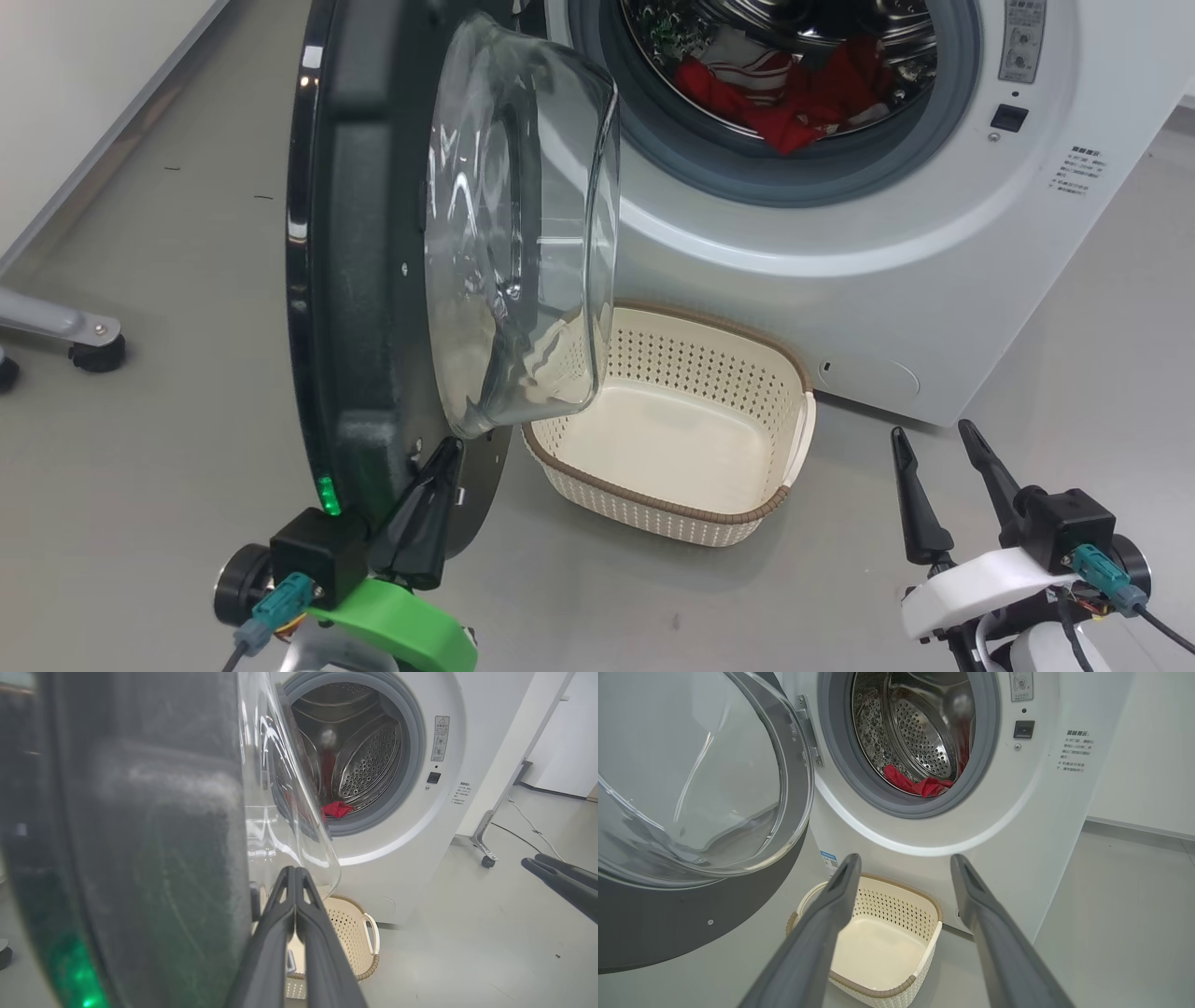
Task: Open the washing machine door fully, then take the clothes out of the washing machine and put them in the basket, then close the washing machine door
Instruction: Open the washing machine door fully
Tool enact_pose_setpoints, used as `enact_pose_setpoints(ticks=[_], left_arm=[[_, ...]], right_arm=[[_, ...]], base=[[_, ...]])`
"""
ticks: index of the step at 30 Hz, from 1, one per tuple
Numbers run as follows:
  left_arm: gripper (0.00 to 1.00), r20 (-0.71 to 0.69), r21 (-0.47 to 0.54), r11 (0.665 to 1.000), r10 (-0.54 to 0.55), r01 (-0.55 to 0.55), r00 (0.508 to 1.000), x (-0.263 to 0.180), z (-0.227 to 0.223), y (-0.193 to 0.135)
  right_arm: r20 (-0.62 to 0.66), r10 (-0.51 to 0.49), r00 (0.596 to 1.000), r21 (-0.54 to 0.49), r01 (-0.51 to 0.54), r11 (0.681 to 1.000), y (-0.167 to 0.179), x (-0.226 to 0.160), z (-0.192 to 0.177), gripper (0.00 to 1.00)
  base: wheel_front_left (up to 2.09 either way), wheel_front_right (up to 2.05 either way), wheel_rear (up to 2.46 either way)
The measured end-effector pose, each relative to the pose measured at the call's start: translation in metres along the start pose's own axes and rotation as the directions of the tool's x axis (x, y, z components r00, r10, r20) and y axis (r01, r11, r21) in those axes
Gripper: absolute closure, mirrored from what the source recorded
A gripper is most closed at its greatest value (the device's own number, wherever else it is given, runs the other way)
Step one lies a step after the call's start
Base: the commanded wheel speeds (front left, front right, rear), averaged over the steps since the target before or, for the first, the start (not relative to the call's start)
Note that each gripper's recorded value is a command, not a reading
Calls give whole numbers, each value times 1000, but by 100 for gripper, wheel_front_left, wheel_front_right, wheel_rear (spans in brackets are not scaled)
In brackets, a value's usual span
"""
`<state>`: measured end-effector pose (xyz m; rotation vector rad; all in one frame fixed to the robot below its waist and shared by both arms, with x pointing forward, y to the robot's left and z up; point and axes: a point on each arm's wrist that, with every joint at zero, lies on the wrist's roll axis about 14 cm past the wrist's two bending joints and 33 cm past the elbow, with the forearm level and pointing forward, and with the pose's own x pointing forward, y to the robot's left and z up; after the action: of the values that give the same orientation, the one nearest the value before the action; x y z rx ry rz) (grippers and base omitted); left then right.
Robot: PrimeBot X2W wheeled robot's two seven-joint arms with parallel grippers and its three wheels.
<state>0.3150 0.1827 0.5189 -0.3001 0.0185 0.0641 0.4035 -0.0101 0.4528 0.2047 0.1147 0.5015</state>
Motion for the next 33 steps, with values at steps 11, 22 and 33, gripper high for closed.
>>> enact_pose_setpoints(ticks=[11,22,33], left_arm=[[100,36,28,990,137,-138,990,-1,5,44],[100,88,51,964,256,-261,963,1,17,88],[100,118,56,937,338,-346,934,7,25,120]], right_arm=[[-6,2,1000,3,-2,1000,-1,1,-3,0],[-12,-5,1000,-1,5,1000,-5,4,-5,0],[-8,1,1000,-2,-1,1000,-6,12,-6,0]], base=[[0,0,0],[0,0,0],[0,0,0]])
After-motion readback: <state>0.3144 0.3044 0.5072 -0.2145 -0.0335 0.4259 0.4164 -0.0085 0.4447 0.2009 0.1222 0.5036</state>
